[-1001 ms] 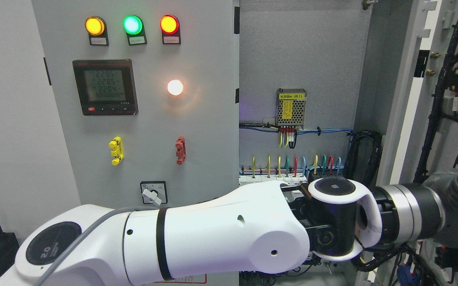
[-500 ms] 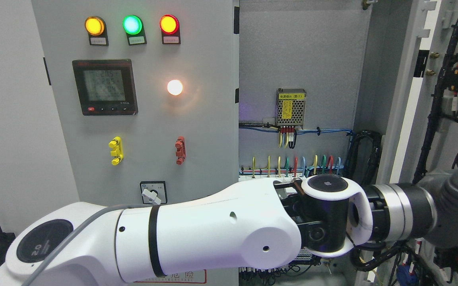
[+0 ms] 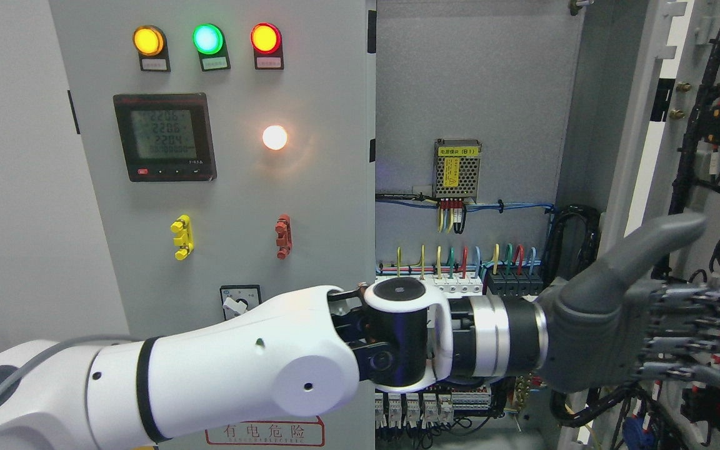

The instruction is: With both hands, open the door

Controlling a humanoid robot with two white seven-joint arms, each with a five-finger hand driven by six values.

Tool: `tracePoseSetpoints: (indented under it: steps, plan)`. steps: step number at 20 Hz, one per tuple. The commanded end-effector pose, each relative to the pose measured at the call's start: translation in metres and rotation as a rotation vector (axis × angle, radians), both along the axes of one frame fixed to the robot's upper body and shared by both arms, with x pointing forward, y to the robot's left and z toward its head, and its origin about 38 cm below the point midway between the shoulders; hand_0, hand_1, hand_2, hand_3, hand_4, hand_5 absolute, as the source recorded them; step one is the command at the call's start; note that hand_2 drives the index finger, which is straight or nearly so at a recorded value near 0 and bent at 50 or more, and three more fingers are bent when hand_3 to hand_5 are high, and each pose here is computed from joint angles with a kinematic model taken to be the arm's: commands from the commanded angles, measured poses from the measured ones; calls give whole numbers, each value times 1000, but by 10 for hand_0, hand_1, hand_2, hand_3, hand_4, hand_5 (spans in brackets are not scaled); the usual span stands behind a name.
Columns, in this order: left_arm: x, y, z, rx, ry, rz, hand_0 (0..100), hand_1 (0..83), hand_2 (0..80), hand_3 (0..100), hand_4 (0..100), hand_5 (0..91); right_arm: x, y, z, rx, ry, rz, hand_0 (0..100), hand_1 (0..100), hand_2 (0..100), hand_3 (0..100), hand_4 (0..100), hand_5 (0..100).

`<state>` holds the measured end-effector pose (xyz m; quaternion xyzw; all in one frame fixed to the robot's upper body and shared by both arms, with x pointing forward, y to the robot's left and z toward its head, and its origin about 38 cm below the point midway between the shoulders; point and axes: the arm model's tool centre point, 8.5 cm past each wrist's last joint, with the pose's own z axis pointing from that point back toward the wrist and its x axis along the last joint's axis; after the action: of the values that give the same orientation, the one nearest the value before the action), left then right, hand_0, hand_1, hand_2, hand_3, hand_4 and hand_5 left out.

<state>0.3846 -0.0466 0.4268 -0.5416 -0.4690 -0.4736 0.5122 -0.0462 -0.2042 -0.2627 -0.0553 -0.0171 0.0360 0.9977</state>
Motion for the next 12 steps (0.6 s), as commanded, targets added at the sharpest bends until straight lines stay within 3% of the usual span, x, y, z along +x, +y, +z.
tracePoseSetpoints:
  steps: [1, 5, 12]
  plan:
    - [5, 162, -26, -25, -4, 163, 0, 0, 0, 0, 32, 0, 0, 0, 0, -1, 1, 0, 107, 0, 0, 0, 0, 0]
    - [1, 232, -48, -9, 23, 258, 0, 0, 0, 0, 31, 0, 0, 0, 0, -1, 1, 0, 107, 0, 0, 0, 0, 0]
    - [-13, 330, -92, 90, 131, 446, 0, 0, 0, 0, 31, 0, 0, 0, 0, -1, 1, 0, 107, 0, 0, 0, 0, 0]
